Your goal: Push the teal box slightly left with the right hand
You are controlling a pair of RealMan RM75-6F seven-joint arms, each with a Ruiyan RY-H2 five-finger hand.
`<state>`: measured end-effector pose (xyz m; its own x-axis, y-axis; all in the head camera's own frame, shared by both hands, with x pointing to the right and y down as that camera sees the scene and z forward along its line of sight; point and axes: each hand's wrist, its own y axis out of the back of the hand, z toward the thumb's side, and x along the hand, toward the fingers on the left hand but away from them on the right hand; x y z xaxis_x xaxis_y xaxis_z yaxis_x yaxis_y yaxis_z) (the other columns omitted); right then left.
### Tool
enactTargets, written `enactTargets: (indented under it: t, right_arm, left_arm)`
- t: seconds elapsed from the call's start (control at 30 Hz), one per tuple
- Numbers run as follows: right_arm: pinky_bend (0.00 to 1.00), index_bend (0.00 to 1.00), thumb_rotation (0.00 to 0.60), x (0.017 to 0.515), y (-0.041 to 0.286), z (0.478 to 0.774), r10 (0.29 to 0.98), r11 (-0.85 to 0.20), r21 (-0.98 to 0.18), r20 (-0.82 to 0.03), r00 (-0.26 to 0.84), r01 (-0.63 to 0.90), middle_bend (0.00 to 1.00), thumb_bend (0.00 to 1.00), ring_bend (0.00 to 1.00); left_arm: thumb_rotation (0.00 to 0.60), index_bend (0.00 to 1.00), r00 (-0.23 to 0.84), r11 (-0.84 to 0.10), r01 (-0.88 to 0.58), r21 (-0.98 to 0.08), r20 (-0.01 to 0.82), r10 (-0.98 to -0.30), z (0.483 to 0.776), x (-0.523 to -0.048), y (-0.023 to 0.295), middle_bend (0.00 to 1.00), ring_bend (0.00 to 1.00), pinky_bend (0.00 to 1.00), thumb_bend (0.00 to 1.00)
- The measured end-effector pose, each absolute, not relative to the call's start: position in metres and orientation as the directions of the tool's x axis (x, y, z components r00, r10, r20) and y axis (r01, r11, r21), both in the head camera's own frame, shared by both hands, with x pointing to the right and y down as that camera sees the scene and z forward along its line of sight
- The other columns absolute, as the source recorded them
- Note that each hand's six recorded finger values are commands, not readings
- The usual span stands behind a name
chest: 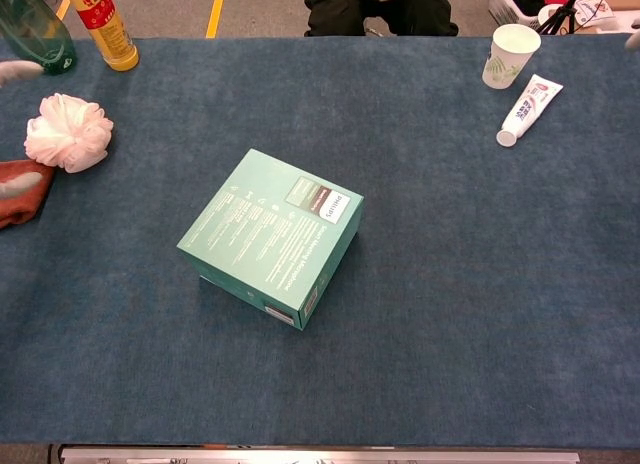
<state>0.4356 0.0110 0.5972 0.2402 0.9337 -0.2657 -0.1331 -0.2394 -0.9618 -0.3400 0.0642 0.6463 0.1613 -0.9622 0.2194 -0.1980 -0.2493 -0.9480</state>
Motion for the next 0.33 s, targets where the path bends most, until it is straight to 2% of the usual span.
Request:
enactTargets:
  t: [0.17, 0.33]
  right_arm:
    - [0.28, 0.29, 0.6, 0.449, 0.025, 0.596, 0.946, -0.241, -0.963, -0.26, 0.193, -0.119, 0.5, 0.12, 0.4]
    - [0.28, 0.29, 0.6, 0.454, 0.029, 0.595, 0.951, -0.239, -0.965, -0.256, 0.175, -0.11, 0.5, 0.12, 0.4]
  left_arm:
    - [0.6, 0.08, 0.073, -0.2, -0.182, -0.963, 0.19, -0.979, 0.635, -0.365, 0.073, 0.1, 0.08, 0.18, 0.24]
    - [0.6, 0.08, 0.061, -0.198, -0.178, -0.964, 0.19, -0.98, 0.632, -0.371, 0.077, 0.1, 0.08, 0.18, 0.24]
